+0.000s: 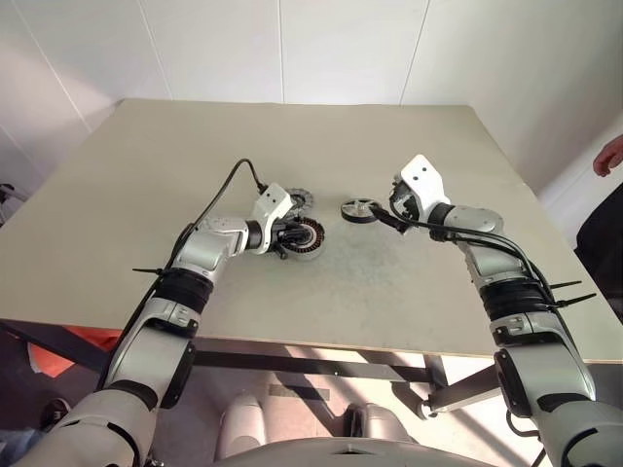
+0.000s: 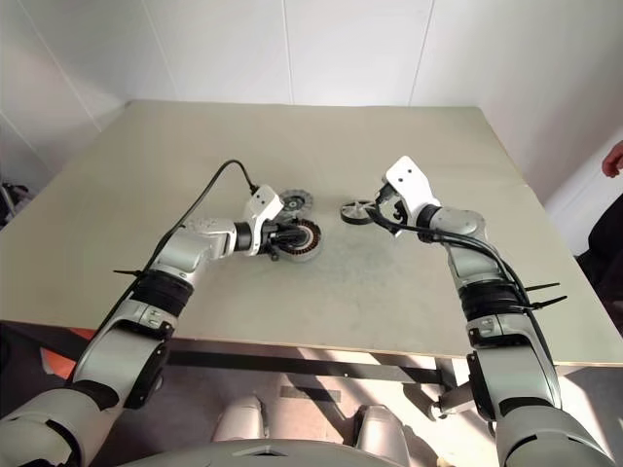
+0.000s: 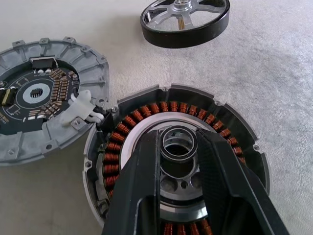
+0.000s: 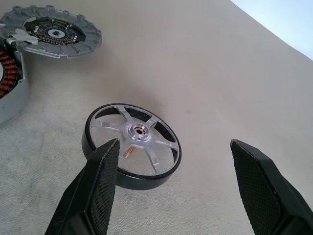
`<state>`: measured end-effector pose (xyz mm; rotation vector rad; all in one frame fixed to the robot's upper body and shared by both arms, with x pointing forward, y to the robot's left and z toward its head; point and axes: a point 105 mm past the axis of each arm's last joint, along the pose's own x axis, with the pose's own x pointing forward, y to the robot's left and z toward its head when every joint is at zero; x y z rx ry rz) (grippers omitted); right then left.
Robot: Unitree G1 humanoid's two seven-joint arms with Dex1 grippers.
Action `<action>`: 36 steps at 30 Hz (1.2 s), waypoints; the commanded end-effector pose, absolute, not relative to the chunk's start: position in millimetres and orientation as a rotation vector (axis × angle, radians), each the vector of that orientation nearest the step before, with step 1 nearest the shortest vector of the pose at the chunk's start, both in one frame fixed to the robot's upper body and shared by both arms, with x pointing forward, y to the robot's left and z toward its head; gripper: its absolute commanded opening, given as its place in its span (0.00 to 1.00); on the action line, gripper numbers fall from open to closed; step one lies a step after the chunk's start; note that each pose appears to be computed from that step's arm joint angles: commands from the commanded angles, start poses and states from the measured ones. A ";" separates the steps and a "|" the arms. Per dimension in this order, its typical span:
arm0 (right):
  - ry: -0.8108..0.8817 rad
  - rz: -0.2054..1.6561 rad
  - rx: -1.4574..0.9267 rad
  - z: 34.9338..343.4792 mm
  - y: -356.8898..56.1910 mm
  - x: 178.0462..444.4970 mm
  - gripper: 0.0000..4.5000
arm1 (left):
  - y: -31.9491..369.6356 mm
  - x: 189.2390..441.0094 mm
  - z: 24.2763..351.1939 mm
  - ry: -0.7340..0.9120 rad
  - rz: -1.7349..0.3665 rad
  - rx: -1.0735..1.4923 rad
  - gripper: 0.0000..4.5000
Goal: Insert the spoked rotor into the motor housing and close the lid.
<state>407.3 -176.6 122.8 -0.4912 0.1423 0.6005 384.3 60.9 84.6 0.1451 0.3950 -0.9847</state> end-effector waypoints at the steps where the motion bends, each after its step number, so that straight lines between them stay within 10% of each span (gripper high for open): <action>1: 0.075 0.582 -0.496 143.3 -177.7 408.1 0.91 | 56.1 387.5 90.7 0.373 -0.998 0.173 0.19; 9: 0.074 0.580 -0.497 144.8 -177.9 409.8 0.91 | 58.6 388.9 94.9 0.354 -0.992 0.176 0.19; 13: 0.072 0.584 -0.497 145.4 -176.2 411.0 0.91 | 66.4 397.4 95.8 0.355 -0.921 0.185 0.45; 36: -0.035 0.912 -0.411 156.7 -80.6 372.4 0.91 | 121.3 407.6 169.8 0.117 -0.740 -0.054 0.45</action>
